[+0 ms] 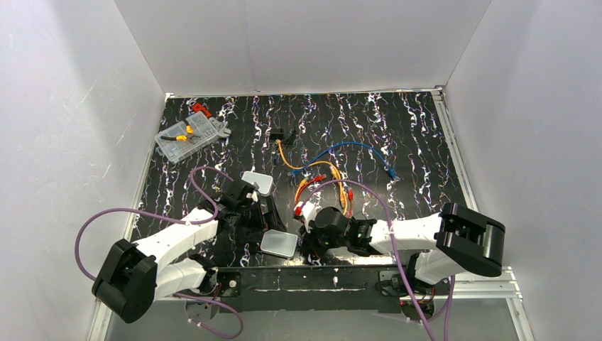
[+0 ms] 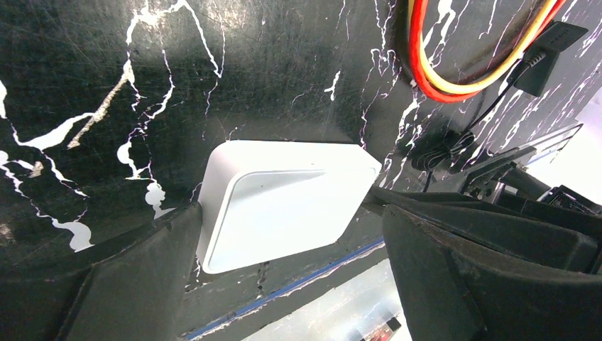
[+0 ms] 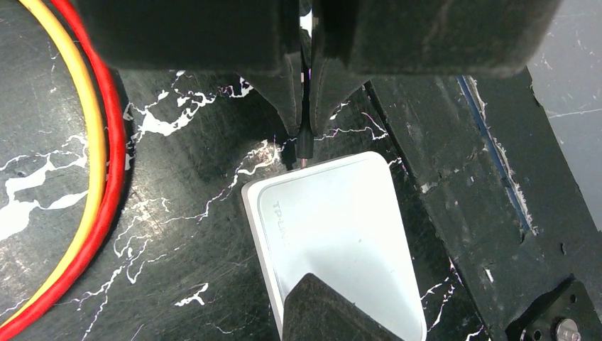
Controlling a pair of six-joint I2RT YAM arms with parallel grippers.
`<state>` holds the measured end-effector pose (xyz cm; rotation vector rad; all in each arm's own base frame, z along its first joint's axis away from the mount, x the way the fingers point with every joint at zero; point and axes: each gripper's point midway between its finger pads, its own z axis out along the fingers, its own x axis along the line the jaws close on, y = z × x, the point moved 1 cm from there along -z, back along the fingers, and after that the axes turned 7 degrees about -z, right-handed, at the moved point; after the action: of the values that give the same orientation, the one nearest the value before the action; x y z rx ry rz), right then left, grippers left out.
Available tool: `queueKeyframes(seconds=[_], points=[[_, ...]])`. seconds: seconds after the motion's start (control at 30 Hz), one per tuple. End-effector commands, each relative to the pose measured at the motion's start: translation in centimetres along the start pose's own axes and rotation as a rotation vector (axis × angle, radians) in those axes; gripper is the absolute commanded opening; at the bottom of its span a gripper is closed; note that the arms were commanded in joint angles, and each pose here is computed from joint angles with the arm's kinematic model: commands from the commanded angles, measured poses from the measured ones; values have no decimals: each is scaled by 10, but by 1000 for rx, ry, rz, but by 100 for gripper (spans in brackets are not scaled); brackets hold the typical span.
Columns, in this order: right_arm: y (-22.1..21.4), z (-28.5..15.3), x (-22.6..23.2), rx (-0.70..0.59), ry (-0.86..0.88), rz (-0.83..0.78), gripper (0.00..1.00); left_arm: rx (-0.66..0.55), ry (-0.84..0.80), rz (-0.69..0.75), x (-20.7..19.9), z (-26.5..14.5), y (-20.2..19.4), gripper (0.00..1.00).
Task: Insert the plug into the switch port
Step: Insert the power into the switch port.
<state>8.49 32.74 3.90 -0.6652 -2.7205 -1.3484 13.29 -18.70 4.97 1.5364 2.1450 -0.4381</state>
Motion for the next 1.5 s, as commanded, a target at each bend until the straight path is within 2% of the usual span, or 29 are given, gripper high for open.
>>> queueKeyframes(seconds=[0.0, 0.37, 0.7, 1.17, 1.47], points=[[14, 6, 4, -67, 21, -32, 1, 21, 1, 11, 4, -2, -5, 98], [13, 18, 6, -107, 60, -100, 1, 34, -4, 30, 5, -3, -8, 98], [35, 12, 8, -151, 59, -169, 1, 55, -16, 58, 4, -5, -11, 97], [59, 13, 15, -156, 95, -268, 1, 84, -36, 78, 4, -6, -18, 81], [78, 19, 19, -197, 102, -283, 1, 102, -59, 78, 3, -8, -23, 74]])
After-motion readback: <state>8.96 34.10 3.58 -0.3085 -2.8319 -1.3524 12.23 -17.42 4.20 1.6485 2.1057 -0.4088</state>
